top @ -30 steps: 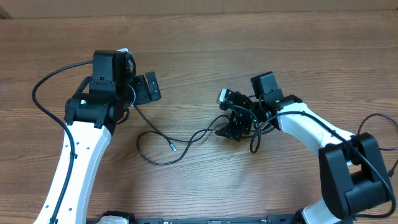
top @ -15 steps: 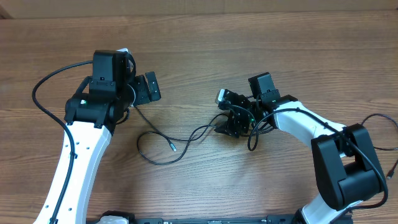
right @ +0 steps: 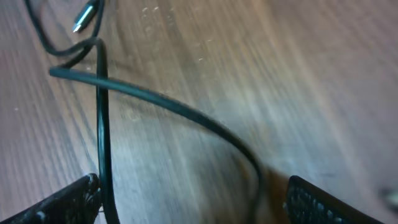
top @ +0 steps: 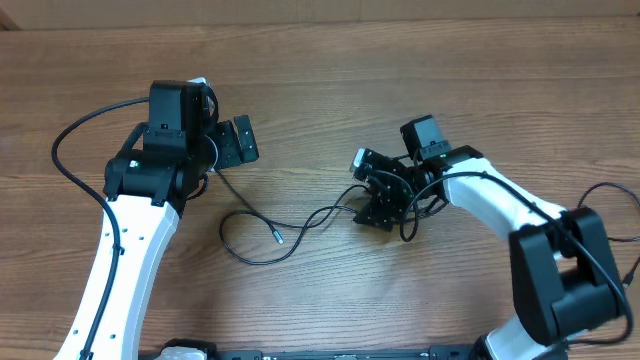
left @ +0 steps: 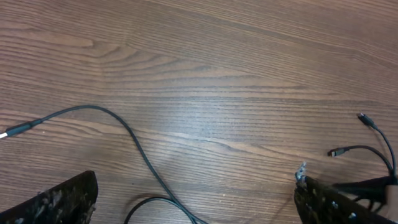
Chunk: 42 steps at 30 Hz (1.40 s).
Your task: Untangle cables
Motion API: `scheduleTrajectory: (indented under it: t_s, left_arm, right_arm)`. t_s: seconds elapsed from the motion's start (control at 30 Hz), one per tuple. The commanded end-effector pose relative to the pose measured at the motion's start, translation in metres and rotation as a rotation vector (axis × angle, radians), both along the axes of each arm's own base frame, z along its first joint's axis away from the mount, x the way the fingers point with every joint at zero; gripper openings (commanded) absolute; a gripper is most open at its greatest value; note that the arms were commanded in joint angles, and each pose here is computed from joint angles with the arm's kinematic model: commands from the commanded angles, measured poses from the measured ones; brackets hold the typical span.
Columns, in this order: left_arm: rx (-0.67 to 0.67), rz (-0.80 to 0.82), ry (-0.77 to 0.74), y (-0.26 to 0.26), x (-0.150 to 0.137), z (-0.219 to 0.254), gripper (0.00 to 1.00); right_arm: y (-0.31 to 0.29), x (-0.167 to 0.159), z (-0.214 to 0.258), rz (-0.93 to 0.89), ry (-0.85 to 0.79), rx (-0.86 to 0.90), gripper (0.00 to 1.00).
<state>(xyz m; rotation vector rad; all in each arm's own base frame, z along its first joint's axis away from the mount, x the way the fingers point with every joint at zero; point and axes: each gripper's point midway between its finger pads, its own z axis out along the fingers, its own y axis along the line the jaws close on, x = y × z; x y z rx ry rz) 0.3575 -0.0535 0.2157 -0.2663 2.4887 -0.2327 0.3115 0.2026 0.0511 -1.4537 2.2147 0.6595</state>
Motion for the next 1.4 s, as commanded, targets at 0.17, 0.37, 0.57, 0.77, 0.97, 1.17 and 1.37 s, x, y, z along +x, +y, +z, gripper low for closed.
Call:
scheduleTrajectory:
  t_s: [0.17,0.37,0.57,0.77,0.97,1.17,1.37]
  left_arm:
    - [0.0,-0.012,-0.011,-0.001,0.002,0.004,1.0]
    - [0.0,-0.012,-0.011,-0.001,0.002,0.004,1.0]
    - [0.0,-0.012,-0.011,-0.001,0.002,0.004,1.0]
    - [0.0,-0.012,-0.011,-0.001,0.002,0.004,1.0]
    - [0.0,-0.012,-0.011,-0.001,0.002,0.004,1.0]
    - [0.0,-0.012,-0.011,-0.001,0.002,0.004,1.0]
    - [0.0,-0.012,-0.011,-0.001,0.002,0.004,1.0]
  right_arm:
    - [-0.002,0.035,0.049,-0.032,-0.227,-0.01,0.93]
    - [0.0,0.043,0.048,-0.031,-0.267,0.002,0.96]
    - [0.0,0.04,0.014,-0.028,-0.197,-0.022,0.96]
    - [0.0,0.035,-0.012,-0.027,-0.119,-0.035,0.94]
    - [0.018,0.022,-0.001,0.027,-0.073,0.095,0.93]
    - [0.027,0.015,0.006,0.056,-0.05,0.161,0.89]
    - [0.039,0.008,0.008,0.092,-0.051,0.176,0.86]
